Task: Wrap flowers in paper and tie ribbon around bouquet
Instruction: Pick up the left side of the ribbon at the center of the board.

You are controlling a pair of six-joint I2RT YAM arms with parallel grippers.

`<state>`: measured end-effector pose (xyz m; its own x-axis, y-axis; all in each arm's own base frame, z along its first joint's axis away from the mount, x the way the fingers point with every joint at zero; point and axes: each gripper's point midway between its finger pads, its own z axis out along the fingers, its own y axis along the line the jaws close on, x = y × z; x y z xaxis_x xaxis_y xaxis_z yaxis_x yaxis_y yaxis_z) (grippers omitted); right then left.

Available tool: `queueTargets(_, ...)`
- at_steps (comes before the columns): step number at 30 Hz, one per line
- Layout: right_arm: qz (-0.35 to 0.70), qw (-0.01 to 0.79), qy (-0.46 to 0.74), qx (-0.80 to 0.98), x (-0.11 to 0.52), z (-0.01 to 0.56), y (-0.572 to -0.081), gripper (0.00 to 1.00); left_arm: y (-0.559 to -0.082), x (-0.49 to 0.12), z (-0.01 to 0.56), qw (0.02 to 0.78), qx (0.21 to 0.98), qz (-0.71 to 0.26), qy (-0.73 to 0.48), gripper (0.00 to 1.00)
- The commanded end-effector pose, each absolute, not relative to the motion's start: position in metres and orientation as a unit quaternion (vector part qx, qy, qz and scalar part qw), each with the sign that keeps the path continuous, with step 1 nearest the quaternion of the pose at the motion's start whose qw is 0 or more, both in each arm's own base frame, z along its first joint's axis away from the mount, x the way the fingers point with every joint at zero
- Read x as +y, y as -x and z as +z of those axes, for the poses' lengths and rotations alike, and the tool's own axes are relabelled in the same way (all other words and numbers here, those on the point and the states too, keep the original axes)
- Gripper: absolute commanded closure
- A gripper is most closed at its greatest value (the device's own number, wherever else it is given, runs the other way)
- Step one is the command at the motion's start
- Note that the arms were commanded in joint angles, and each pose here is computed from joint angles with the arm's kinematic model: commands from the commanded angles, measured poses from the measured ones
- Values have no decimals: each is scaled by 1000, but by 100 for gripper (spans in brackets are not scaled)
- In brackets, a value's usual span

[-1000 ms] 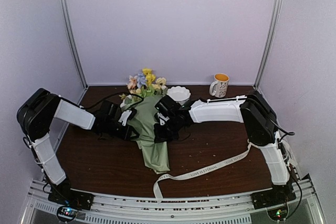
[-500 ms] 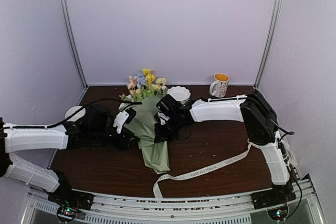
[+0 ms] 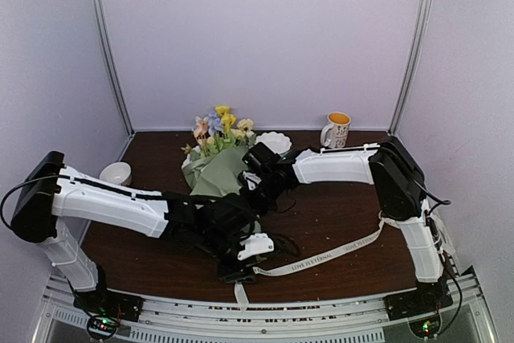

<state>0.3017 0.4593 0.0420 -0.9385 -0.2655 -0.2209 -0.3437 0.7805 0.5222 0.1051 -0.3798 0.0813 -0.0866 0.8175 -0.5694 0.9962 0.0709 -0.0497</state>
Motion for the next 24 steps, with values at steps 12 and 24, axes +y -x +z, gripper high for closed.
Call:
queueTargets(12,295,72,189,934,451,70,-293,100,-113,-375,41,147,688,-136,-697,60)
queueTargets(24,321,81,180,926,443,104,-300,100,-130,-341,36,180,758,-109,-617,100)
